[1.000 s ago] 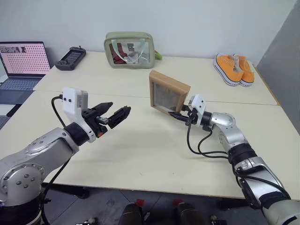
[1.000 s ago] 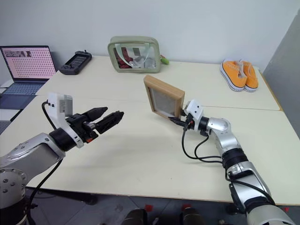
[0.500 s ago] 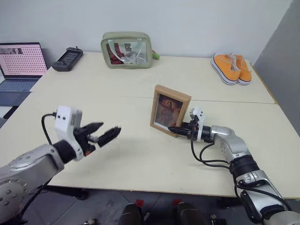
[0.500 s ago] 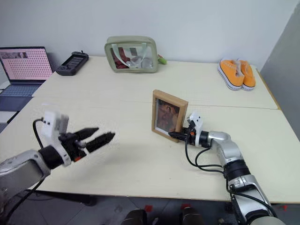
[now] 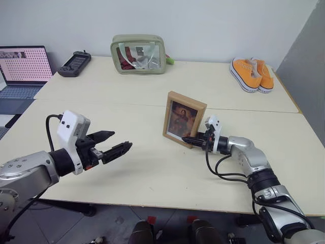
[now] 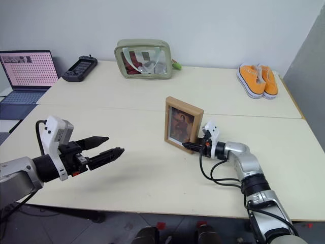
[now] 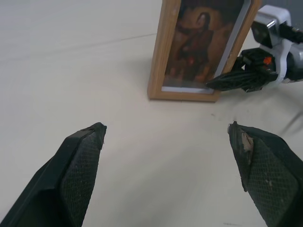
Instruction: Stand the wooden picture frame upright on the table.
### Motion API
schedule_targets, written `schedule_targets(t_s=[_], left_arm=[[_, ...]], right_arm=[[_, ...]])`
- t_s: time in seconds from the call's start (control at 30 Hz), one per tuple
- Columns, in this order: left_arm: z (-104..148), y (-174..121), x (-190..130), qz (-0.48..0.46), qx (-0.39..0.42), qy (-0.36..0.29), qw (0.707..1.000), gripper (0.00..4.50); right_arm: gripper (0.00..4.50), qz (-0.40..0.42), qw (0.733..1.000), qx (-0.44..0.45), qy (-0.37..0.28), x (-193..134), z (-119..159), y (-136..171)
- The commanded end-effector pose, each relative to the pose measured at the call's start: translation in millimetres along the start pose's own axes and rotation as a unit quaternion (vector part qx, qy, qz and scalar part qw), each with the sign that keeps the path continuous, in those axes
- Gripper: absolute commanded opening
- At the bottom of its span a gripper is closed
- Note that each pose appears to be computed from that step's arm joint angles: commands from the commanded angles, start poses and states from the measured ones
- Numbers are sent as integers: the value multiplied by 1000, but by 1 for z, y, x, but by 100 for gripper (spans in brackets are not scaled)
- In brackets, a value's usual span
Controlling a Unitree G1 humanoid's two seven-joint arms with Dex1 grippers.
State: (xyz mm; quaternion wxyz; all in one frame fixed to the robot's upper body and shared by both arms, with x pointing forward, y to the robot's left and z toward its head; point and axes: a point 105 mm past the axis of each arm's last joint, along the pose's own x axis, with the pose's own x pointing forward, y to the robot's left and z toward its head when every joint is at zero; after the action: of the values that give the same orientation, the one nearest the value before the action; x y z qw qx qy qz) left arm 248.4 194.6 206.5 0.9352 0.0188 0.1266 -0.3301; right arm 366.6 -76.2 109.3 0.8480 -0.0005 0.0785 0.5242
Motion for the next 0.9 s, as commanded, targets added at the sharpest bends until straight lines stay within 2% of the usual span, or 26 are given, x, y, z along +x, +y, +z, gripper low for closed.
schedule_targets(t_s=[0.03,0.07,0.37,0.53,0.7,0.9], left_arm=[[8,-2,3,-9,8,-14,1000,447],[8,-3,4,-10,7,-15,1000,447],[13,-7,18,-32,3,-31,999,447],[19,-10,28,-44,24,-52,997,447],[28,-10,33,-61,23,-83,994,447],[36,-8,40,-68,18,-106,992,447]], right_arm=[[254,-24,999,-37,-17,-5,15,-5],[277,-27,999,-41,-15,-5,15,-6],[277,-58,996,-67,2,-16,17,-13],[277,-106,984,-137,38,-58,34,-18],[277,-143,964,-206,85,-97,55,-7],[277,-155,966,-194,66,-104,73,16]])
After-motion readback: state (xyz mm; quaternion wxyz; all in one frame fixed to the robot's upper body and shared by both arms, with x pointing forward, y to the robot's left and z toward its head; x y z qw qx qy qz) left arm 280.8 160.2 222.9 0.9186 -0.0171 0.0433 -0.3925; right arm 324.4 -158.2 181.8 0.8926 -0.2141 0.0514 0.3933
